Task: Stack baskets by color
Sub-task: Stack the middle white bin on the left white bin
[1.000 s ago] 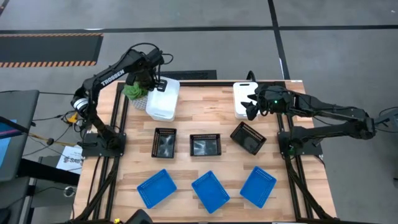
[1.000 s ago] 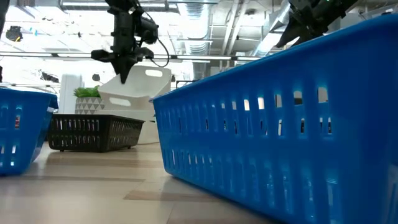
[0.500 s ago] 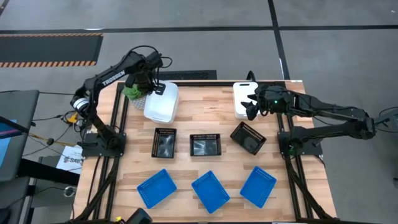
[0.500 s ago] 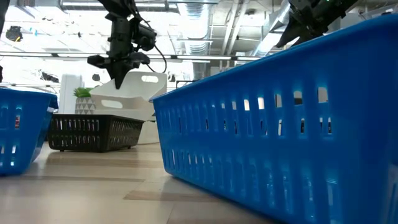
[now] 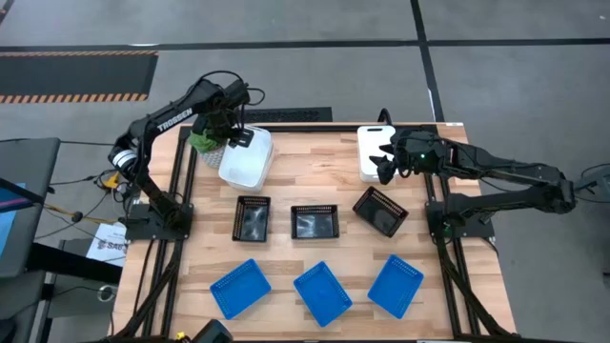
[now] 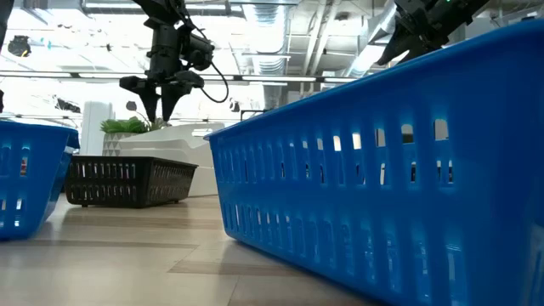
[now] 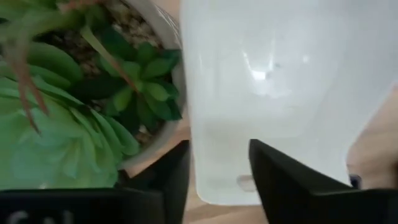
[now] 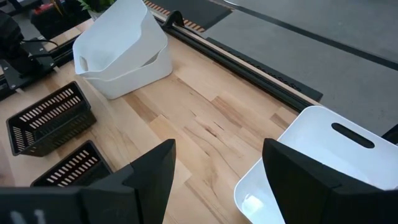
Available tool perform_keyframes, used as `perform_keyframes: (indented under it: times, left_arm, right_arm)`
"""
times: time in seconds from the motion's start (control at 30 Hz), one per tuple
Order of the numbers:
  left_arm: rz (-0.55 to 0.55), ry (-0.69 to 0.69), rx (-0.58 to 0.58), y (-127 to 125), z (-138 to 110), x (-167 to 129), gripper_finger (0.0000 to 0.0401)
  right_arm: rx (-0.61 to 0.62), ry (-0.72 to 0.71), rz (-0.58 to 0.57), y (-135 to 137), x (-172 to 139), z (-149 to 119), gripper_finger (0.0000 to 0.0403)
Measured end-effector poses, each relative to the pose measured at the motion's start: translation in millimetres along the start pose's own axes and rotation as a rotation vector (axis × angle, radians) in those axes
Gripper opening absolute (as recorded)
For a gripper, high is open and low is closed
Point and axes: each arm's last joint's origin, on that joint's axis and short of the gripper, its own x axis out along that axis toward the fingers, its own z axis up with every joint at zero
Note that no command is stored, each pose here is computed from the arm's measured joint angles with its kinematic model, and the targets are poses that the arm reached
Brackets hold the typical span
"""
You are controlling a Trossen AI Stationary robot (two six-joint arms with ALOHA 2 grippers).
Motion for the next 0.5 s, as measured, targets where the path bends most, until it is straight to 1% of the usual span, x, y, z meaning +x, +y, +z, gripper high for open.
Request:
perform_keyframes:
  times: [0.07, 0.13, 0.2, 0.27, 0.33, 0.43, 0.5]
  left_arm:
    - [-0.028, 0.006, 0.010, -0.9, -0.1, -4.4, 0.0184]
    - [-0.069, -0.004, 0.030, -2.9, 0.5, -10.7, 0.0196]
    - [-0.099, -0.041, 0.065, -7.6, 1.0, -19.0, 0.0200]
    - [-0.107, -0.098, 0.126, -13.1, 1.0, -29.5, 0.0199]
    - [-0.064, -0.165, 0.220, -18.8, 0.3, -40.3, 0.0192]
    - [0.058, -0.307, 0.410, -28.6, 1.3, -55.2, 0.0181]
    - [0.132, -0.388, 0.511, -35.5, 2.8, -60.1, 0.0177]
  right_arm:
    - [0.000, 0.000, 0.000, 0.0, 0.0, 0.0, 0.0264]
    - [0.000, 0.000, 0.000, 0.0, 0.0, 0.0, 0.0264]
    - [0.000, 0.000, 0.000, 0.0, 0.0, 0.0, 0.0264]
    - [0.000, 0.000, 0.000, 0.0, 0.0, 0.0, 0.0264]
    - [0.000, 0.000, 0.000, 0.0, 0.0, 0.0, 0.0264]
    - [0.000, 0.000, 0.000, 0.0, 0.0, 0.0, 0.0264]
    - [0.001, 0.000, 0.000, 0.0, 0.1, 0.0, 0.0264]
